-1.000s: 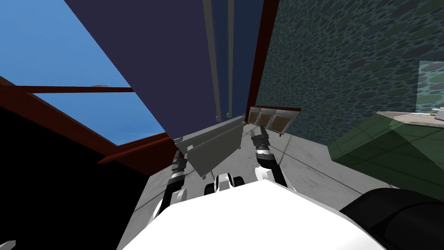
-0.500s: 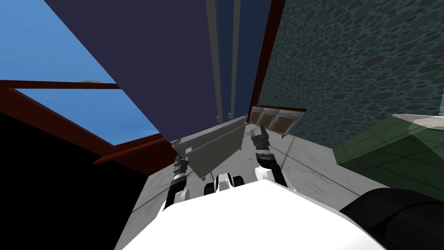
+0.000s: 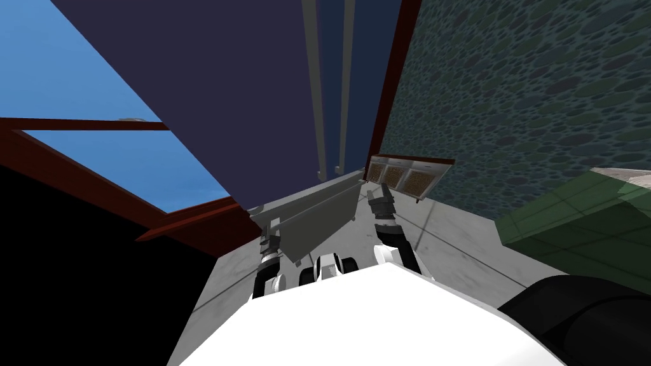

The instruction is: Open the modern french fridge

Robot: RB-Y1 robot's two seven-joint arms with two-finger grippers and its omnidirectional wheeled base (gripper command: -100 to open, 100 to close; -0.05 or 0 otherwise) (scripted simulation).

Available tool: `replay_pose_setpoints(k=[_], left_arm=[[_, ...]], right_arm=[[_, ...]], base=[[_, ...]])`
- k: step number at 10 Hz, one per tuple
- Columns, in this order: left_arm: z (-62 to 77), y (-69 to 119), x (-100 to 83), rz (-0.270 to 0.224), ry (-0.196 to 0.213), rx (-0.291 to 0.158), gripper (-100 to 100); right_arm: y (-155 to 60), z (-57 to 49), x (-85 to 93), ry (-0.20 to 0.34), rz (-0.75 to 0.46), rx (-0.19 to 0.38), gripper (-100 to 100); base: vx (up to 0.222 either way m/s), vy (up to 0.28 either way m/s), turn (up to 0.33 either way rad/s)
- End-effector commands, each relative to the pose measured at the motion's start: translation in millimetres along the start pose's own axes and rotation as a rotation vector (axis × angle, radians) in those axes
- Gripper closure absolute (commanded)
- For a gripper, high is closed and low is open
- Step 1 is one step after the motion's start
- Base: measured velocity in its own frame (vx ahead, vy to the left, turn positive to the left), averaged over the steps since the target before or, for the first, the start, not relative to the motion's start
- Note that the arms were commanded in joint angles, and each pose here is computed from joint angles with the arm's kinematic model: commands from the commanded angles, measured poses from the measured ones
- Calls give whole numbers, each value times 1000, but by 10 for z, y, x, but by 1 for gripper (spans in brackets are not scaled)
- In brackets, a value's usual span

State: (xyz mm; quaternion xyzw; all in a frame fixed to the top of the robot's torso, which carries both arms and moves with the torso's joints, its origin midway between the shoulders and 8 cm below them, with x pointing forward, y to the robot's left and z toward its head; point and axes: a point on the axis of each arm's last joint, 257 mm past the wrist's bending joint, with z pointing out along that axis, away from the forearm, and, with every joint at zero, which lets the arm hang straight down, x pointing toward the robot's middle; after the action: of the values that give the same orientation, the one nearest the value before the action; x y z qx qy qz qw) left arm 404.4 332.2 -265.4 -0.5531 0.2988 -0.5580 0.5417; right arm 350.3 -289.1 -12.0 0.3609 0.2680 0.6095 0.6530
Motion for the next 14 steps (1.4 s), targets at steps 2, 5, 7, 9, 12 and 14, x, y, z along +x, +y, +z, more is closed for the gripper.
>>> replay_pose_setpoints(k=[2, 5, 7, 9, 12, 14], left_arm=[[73, -72, 17, -2, -1, 0, -100], [40, -31, 12, -2, 0, 2, 100], [35, -80, 27, -1, 3, 4, 100], [25, -97, 40, -1, 4, -1, 100], [-12, -93, 42, -1, 4, -4, 100], [-39, -109, 59, -2, 8, -4, 100]], right_arm=[[0, 0, 0, 0, 0, 0, 0], [0, 1, 0, 0, 0, 0, 0], [0, 1, 1, 0, 0, 0, 0], [0, 1, 1, 0, 0, 0, 0], [0, 1, 1, 0, 0, 0, 0], [0, 1, 1, 0, 0, 0, 0]], base=[[70, 16, 1], [-24, -8, 7], [-145, -58, 14], [-140, -80, 15], [-117, -45, 8], [-185, -92, 12]])
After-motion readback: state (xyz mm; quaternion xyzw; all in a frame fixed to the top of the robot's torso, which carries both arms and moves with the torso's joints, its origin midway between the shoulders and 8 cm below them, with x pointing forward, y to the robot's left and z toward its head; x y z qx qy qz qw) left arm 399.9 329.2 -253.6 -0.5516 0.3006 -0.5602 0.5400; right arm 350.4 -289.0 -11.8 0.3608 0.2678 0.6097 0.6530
